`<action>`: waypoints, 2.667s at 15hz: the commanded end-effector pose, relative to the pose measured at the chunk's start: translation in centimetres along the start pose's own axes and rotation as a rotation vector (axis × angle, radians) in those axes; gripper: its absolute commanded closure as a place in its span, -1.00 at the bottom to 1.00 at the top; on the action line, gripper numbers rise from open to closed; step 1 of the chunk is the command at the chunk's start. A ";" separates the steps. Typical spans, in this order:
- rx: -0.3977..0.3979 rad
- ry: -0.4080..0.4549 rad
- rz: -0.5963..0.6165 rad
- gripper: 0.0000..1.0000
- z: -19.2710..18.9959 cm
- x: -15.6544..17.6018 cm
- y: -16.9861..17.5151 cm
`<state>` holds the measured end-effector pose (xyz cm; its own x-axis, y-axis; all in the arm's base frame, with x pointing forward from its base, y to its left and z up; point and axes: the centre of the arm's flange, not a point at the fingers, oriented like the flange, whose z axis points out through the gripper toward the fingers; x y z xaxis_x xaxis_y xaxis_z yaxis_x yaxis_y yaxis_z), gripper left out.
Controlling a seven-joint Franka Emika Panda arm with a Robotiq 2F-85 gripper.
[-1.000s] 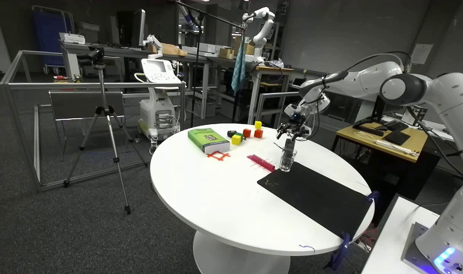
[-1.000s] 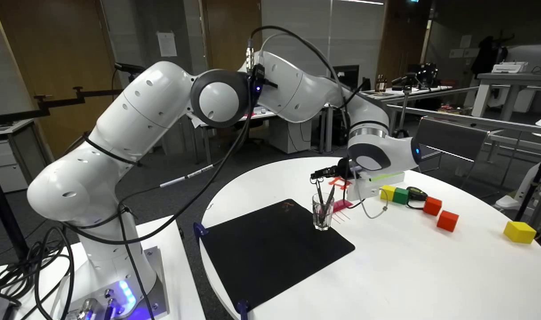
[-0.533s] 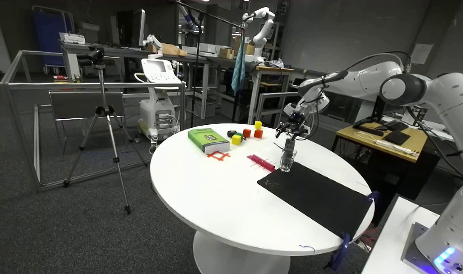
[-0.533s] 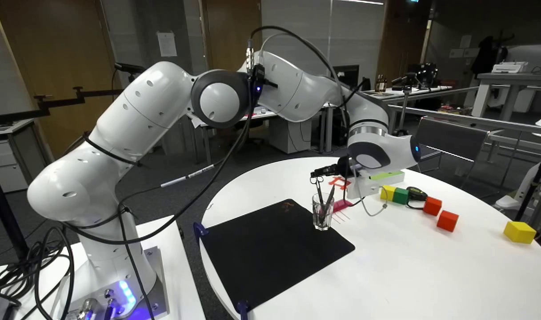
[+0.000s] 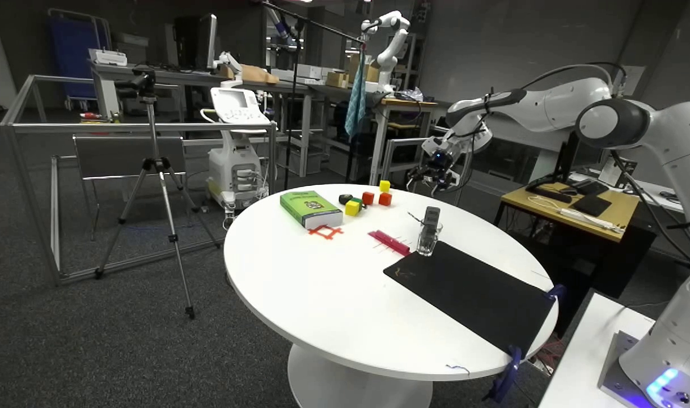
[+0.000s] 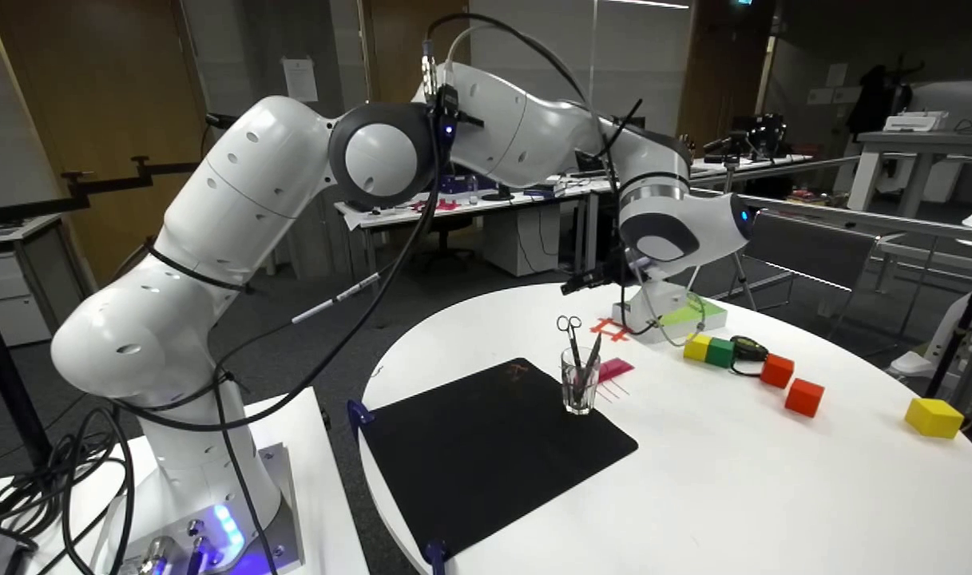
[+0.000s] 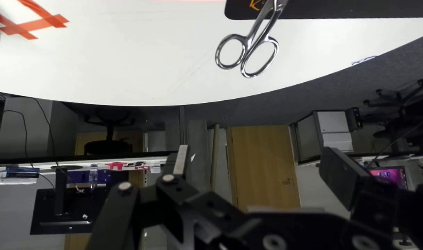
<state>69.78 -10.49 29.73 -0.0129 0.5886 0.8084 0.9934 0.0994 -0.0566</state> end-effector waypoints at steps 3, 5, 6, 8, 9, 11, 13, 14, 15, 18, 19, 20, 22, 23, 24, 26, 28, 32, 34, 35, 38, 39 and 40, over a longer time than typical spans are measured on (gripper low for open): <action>-0.049 -0.205 -0.086 -1.00 -0.7 6.2 -2.2; -0.056 -0.266 -0.112 -1.00 0.1 7.9 -2.6; -0.058 -0.292 -0.124 -1.00 0.7 8.5 -2.7; -0.055 -0.345 -0.145 -1.00 2.1 9.5 -3.2; -0.053 -0.370 -0.155 -1.00 3.0 9.8 -3.3; -0.058 -0.422 -0.173 -1.00 4.4 10.2 -3.6; -0.068 -0.467 -0.189 -1.00 5.8 10.3 -3.9; -0.077 -0.493 -0.194 -1.00 6.5 10.3 -4.0; -0.087 -0.515 -0.202 -1.00 7.1 10.2 -4.1; -0.182 -0.589 -0.225 -1.00 9.1 9.6 -4.3; -0.225 -0.615 -0.232 -1.00 9.9 9.3 -4.3; -0.264 -0.637 -0.242 -1.00 10.4 9.1 -4.4; -0.325 -0.681 -0.248 -1.00 11.8 8.5 -4.7; -0.352 -0.698 -0.251 -1.00 12.3 8.3 -4.9; -0.368 -0.715 -0.246 -1.00 12.9 8.1 -5.1; -0.395 -0.743 -0.243 -1.00 13.8 7.8 -5.5; -0.414 -0.776 -0.240 -1.00 14.3 7.5 -5.9; -0.444 -0.878 -0.268 -1.00 14.8 6.8 -6.3; -0.452 -0.915 -0.280 -1.00 14.8 6.5 -6.4; -0.456 -0.932 -0.282 -1.00 14.8 6.4 -6.5; -0.466 -0.968 -0.289 -1.00 14.8 6.2 -6.6; -0.467 -0.971 -0.291 -1.00 14.8 6.2 -6.6; -0.469 -0.974 -0.288 -1.00 14.8 6.3 -6.6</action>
<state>62.60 4.04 25.48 -0.1442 0.9889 -0.0354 0.8943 0.1455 0.4232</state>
